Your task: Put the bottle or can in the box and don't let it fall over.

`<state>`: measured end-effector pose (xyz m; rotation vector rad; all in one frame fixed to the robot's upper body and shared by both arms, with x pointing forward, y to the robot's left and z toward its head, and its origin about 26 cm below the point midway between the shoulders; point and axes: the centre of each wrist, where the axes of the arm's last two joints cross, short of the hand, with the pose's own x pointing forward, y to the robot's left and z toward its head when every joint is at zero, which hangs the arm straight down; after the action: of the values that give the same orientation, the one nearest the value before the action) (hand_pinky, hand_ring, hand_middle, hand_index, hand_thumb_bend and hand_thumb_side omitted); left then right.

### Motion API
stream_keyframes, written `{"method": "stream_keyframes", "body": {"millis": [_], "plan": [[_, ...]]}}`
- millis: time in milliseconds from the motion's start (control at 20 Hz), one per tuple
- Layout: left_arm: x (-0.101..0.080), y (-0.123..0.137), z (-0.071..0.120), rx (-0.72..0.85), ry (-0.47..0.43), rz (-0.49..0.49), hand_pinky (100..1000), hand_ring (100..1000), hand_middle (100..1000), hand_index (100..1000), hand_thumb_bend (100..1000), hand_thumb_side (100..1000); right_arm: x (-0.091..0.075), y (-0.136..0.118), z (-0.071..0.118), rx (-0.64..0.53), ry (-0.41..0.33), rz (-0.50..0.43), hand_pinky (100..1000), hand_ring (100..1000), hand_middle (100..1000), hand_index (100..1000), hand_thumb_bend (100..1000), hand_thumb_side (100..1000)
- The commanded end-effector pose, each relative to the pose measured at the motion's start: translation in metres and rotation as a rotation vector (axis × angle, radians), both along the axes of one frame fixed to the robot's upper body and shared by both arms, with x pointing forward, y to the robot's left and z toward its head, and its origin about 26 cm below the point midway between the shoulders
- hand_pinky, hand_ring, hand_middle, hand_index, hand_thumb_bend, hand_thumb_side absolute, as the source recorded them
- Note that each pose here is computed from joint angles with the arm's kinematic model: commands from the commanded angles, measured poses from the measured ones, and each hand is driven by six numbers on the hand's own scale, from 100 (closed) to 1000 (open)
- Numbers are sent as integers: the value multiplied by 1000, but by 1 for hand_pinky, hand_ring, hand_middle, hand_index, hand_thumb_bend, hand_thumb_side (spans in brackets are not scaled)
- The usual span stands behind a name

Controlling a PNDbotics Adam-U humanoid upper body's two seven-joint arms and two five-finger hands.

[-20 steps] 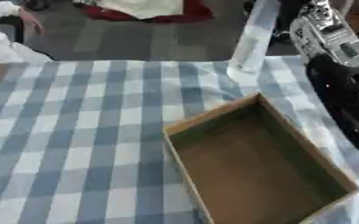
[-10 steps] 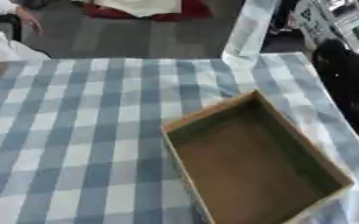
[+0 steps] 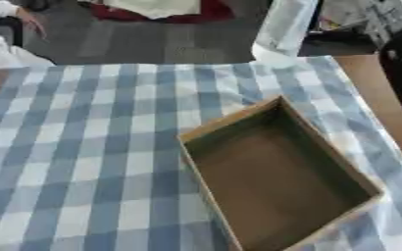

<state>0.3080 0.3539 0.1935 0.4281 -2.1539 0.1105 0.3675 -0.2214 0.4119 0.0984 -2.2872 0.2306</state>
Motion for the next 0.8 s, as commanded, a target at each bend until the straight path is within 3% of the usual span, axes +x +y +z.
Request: {"method": "stream_keyframes", "body": {"millis": [50, 550, 800], "plan": [[-2, 7, 12, 36, -25, 15, 1000, 845, 802, 795, 425, 562, -28, 3, 12, -21, -52, 19, 951, 482, 100, 126, 100, 100], [-2, 5, 10, 28, -17, 8, 1000, 844, 801, 798, 424, 562, -79, 18, -22, -87, -24, 74, 941, 486, 100, 130, 100, 100], [-2, 4, 9, 28, -15, 3, 1000, 844, 801, 798, 424, 562, -78, 21, -42, -116, 7, 87, 940, 486, 100, 131, 100, 100]]}}
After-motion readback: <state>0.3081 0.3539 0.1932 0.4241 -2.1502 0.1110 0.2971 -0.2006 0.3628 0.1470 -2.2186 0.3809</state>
